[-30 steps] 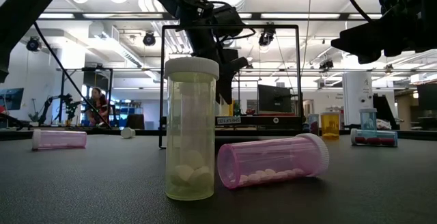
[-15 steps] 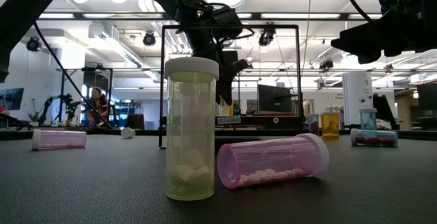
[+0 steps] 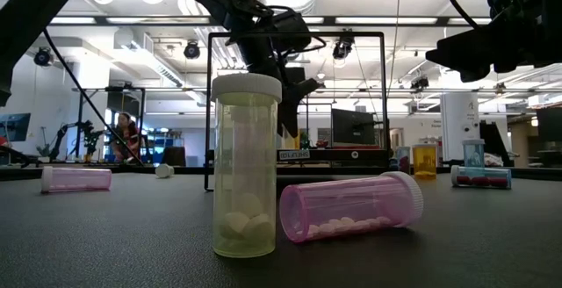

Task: Pick and place medicine bottles onto shelf by color
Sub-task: Put the middle left yellow medicine bottle on the shelf

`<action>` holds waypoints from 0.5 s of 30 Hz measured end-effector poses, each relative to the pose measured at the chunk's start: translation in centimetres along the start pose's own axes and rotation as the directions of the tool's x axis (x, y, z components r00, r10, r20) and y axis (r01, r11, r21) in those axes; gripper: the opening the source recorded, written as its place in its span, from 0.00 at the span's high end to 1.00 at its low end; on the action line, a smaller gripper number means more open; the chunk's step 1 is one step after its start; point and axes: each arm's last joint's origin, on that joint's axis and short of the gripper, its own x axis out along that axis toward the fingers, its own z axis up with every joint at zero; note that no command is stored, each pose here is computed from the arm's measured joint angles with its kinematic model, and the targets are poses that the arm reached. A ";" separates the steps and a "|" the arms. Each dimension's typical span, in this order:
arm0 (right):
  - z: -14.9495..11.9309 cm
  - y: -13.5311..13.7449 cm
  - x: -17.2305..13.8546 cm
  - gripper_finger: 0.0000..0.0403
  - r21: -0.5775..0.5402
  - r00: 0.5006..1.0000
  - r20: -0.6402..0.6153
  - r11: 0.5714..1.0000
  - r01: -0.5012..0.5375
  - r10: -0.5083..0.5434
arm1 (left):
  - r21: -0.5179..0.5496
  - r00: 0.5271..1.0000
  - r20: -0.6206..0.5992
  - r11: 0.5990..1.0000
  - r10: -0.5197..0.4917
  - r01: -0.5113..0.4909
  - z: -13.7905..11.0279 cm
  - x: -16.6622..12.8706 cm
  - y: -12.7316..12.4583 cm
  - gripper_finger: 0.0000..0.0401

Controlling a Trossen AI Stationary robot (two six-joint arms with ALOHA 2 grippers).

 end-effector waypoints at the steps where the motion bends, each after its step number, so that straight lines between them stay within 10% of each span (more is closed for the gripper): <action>1: 0.0 0.0 0.0 0.51 0.000 1.000 0.000 1.000 0.000 0.000 | 0.000 1.000 0.000 1.000 0.000 0.000 0.0 0.0 0.0 0.72; 15: 0.0 0.0 0.0 0.51 0.000 1.000 0.000 1.000 0.000 0.000 | 0.002 1.000 -0.001 1.000 0.000 0.000 0.0 0.0 0.0 0.59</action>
